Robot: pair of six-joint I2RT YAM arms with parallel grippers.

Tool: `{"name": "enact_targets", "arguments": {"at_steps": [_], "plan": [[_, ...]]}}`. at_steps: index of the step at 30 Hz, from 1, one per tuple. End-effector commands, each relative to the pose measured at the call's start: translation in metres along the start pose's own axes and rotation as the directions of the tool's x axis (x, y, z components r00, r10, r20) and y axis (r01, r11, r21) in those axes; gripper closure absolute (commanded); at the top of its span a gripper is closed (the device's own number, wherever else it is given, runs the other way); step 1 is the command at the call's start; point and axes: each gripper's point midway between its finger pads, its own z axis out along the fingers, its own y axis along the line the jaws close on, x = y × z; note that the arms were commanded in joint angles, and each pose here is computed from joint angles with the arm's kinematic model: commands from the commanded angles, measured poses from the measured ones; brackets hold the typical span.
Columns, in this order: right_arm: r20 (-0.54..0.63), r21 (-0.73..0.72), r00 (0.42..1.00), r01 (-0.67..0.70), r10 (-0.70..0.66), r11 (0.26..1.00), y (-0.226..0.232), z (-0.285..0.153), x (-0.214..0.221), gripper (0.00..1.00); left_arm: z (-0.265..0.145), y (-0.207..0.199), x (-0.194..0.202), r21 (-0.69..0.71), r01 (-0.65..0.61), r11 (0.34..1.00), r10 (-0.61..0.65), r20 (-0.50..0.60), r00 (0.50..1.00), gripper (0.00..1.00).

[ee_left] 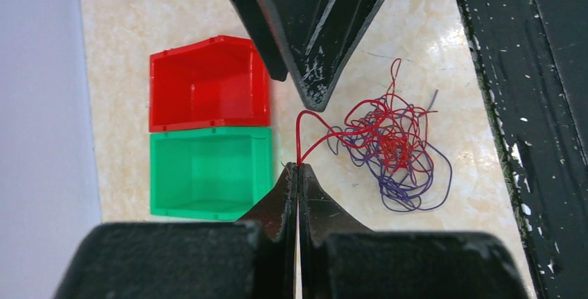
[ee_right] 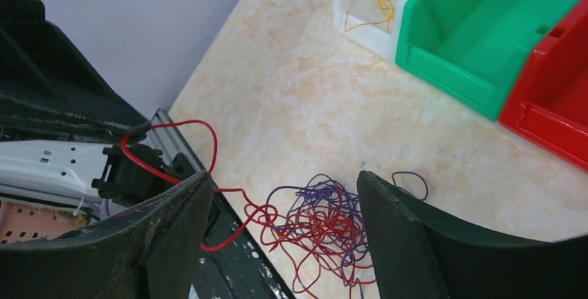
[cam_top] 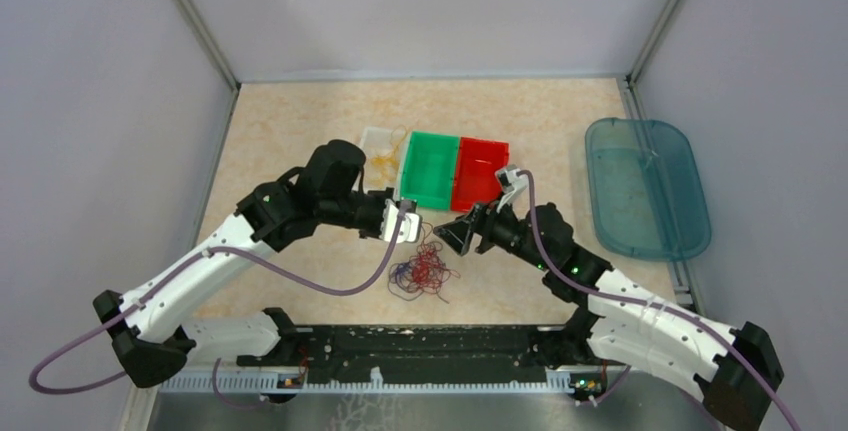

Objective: Untangle the cables

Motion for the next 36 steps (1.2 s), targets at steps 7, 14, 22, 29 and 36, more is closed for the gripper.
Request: {"name": "enact_targets", "arguments": {"at_steps": [7, 14, 22, 29, 36], "plan": [[0.086, -0.148, 0.995, 0.062, -0.049, 0.987, 0.033, -0.019, -0.022, 0.23, -0.023, 0.019, -0.024, -0.088, 0.024, 0.996, -0.022, 0.02, 1.0, 1.0], [0.106, -0.199, 0.992, 0.088, -0.068, 0.976, 0.048, -0.016, -0.034, 0.23, -0.027, 0.018, -0.027, -0.086, 0.055, 0.995, -0.054, 0.023, 0.998, 1.0], [0.122, -0.188, 0.99, 0.09, -0.067, 0.978, 0.052, 0.004, -0.046, 0.23, -0.027, 0.014, -0.035, -0.058, 0.109, 0.992, -0.106, 0.05, 0.993, 1.0], [0.125, -0.161, 0.99, 0.088, -0.068, 0.983, 0.051, 0.022, -0.051, 0.23, -0.027, 0.014, -0.043, -0.04, 0.112, 0.993, -0.108, 0.076, 0.991, 1.0], [0.064, -0.158, 0.996, 0.065, -0.056, 0.985, 0.049, 0.053, -0.033, 0.23, -0.039, 0.028, -0.071, -0.057, 0.089, 0.994, -0.08, 0.144, 0.986, 1.0]]}}
